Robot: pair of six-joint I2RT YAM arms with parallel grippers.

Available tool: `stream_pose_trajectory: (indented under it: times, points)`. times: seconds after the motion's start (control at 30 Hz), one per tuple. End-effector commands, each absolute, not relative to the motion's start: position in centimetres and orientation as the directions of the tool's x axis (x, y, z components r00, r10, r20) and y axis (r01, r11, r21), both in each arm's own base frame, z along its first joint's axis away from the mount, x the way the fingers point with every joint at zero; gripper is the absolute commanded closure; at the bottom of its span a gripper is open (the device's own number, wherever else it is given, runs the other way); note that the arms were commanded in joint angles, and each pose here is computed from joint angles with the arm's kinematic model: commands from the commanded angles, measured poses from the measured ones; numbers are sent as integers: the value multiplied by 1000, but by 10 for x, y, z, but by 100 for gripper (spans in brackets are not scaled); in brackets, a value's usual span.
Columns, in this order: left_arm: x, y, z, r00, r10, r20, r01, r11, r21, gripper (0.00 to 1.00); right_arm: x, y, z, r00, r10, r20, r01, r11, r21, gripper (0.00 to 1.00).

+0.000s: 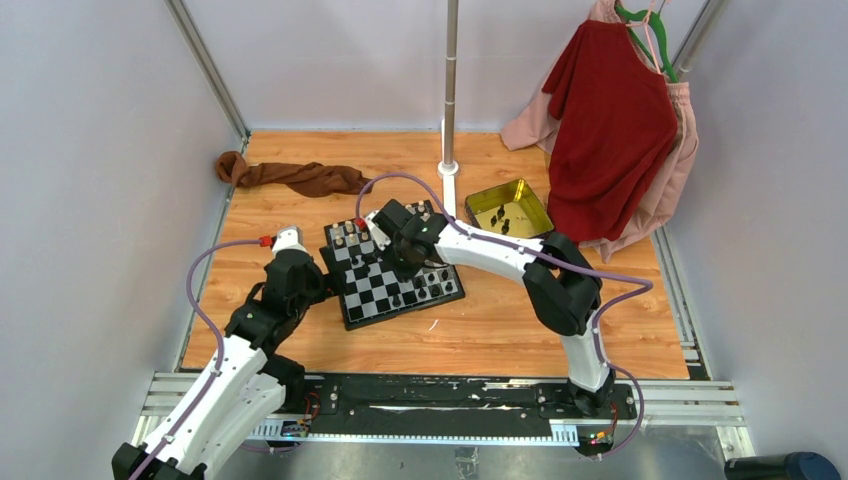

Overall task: Set up the chess pieces on the board
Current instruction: Place the chess piece on the chessboard.

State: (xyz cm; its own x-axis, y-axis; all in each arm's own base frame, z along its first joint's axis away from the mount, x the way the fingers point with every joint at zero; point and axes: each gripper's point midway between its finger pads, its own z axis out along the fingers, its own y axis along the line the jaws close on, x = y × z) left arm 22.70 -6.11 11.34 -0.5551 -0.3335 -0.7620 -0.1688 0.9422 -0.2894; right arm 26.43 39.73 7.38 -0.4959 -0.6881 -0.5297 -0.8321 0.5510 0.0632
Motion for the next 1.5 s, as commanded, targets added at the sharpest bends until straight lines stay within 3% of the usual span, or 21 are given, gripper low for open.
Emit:
stream_pose_trajectory:
  times: [0.0,1.47]
  points:
    - [225,-65,112,-561,-335,-757,-155,941,-301,1,251,393,83,-487,-689,-537,-830,557,39,100]
    - [227,-72,111,-570,-324,-755,-122,942,-312,1,249,390,51,-528,-689,-496,-804,594,32,100]
